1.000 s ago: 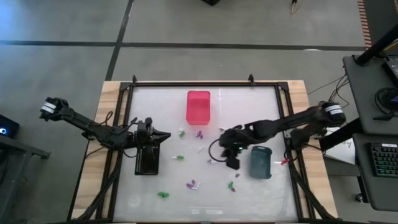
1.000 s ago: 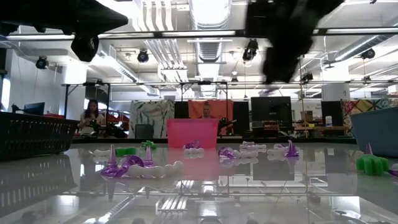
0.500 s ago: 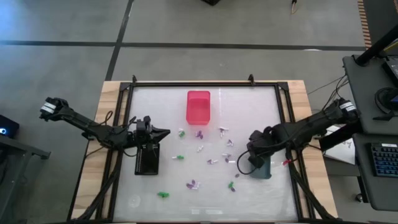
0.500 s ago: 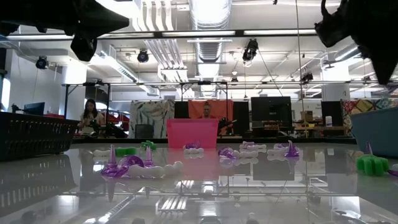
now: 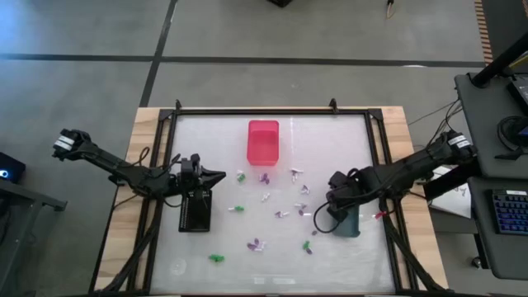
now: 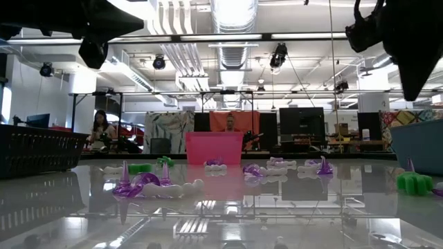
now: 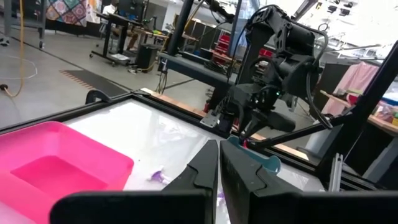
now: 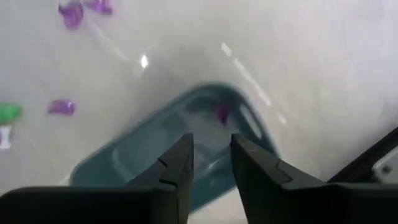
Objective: Sort Halloween decoration
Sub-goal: Put the skeleton toy into the black basket
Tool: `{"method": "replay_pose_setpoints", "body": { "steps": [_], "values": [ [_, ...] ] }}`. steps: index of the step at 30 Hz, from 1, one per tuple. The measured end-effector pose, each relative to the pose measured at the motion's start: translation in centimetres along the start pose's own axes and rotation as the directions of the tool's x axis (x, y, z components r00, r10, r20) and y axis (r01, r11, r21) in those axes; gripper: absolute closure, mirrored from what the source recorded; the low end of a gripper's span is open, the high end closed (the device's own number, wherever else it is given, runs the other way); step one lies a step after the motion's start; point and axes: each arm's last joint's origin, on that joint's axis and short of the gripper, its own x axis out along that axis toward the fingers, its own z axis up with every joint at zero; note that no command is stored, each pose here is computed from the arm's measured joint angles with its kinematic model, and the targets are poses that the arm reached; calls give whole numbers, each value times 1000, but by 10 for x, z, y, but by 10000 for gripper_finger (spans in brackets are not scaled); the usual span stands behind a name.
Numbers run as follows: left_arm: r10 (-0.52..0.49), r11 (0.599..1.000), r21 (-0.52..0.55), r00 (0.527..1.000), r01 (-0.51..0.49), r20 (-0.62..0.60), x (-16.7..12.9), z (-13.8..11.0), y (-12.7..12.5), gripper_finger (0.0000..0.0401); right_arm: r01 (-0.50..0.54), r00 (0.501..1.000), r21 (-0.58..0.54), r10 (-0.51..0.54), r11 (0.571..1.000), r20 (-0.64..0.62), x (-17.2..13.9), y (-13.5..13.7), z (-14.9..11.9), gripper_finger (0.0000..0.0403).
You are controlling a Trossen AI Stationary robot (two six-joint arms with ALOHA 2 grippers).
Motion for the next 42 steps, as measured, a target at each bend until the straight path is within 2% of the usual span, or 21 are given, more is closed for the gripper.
{"method": "replay_pose_setpoints", "body": {
  "steps": [6,14,18,22,27,33,42],
  "values": [
    [8,1000,-16,999,-8,-33,4,-7,-1,401,-5,971,-131,36,991,235,-2,12,6,292],
    [-55,997,-52,995,51,-86,11,-19,-5,401,-33,881,-274,158,961,446,-9,30,19,292],
    [-30,998,-58,988,22,-153,21,-22,-12,401,-13,823,-327,195,945,533,-14,37,24,291],
    [47,998,48,954,-34,-296,36,-19,-25,401,12,763,-349,217,937,609,-19,42,29,291],
    [213,965,241,846,-104,-489,49,-20,-35,401,7,717,-389,266,921,644,-23,48,32,291],
    [296,921,379,792,-89,-534,68,-35,-43,401,1,710,-405,284,914,644,-24,51,29,291],
    [399,873,473,732,-119,-553,93,-60,-33,393,-22,691,-420,317,907,649,-15,57,25,291]
  ]
}}
